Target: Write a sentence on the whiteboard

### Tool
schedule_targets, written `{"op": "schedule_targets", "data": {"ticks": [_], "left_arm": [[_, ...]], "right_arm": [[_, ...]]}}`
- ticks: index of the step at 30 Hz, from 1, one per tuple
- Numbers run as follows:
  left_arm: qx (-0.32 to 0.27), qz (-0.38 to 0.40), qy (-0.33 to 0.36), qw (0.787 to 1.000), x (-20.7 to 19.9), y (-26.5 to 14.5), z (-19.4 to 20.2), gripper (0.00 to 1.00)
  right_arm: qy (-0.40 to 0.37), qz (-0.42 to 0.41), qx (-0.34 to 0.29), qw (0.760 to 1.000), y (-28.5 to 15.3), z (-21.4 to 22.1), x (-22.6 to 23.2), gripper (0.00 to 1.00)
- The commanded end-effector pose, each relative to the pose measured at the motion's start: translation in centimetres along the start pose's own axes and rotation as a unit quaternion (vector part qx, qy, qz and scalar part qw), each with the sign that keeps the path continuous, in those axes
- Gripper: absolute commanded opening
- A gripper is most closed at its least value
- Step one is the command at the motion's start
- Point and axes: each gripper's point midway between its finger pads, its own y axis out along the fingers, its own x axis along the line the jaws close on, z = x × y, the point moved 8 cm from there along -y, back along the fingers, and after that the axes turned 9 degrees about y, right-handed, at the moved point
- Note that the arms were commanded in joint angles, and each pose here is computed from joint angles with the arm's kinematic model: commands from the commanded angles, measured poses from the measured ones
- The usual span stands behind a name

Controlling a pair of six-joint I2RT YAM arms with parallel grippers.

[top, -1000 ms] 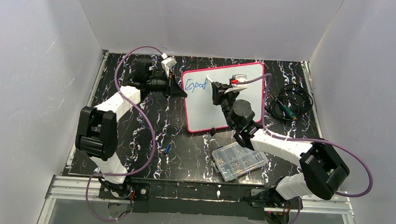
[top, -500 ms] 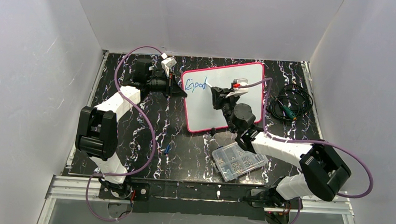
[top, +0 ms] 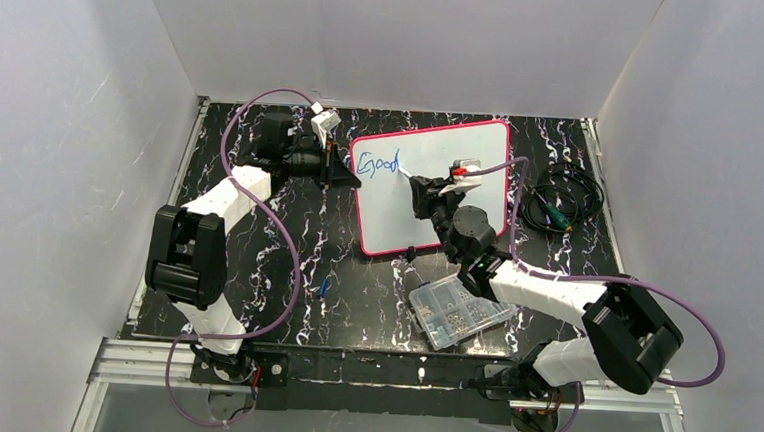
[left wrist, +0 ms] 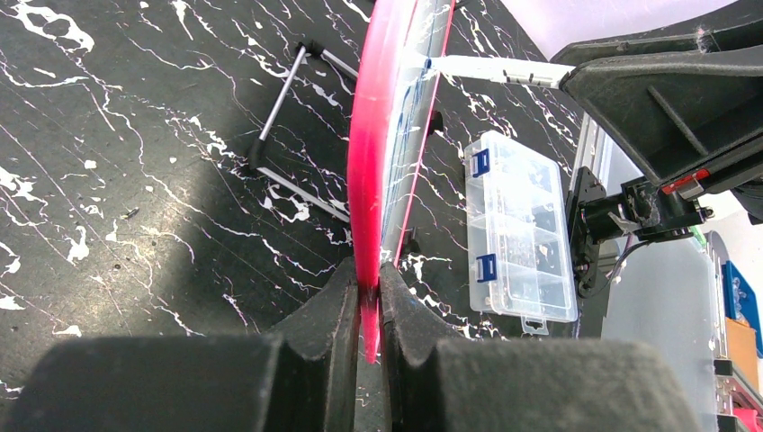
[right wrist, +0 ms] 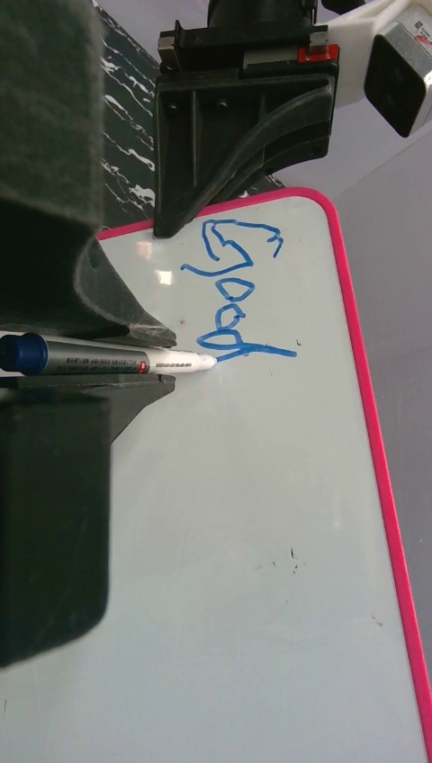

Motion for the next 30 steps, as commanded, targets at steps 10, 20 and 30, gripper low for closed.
{"op": "schedule_targets", "data": {"ticks": [10,20,30], "left_arm": [[-0.023,0.023,0.044,0.998,-2.1,-1.2,-2.1,0.0],[-0.023,0.022,0.045,0.998,-2.1,-1.3,-2.2,0.0],[-0.023,0.018,0.044,0.999,-2.1,-1.3,-2.1,0.0]], "right_arm": [[-0.013,0.016,-0.002,1.0,-0.5,-1.0,-0.3,0.01],[-0.043,-0.004,-0.01,0.999,-1.4,-4.2,0.6,0.01],[-0.043,-0.07,0.012,0.997,-1.1,-6.1,-0.3,0.01]]}}
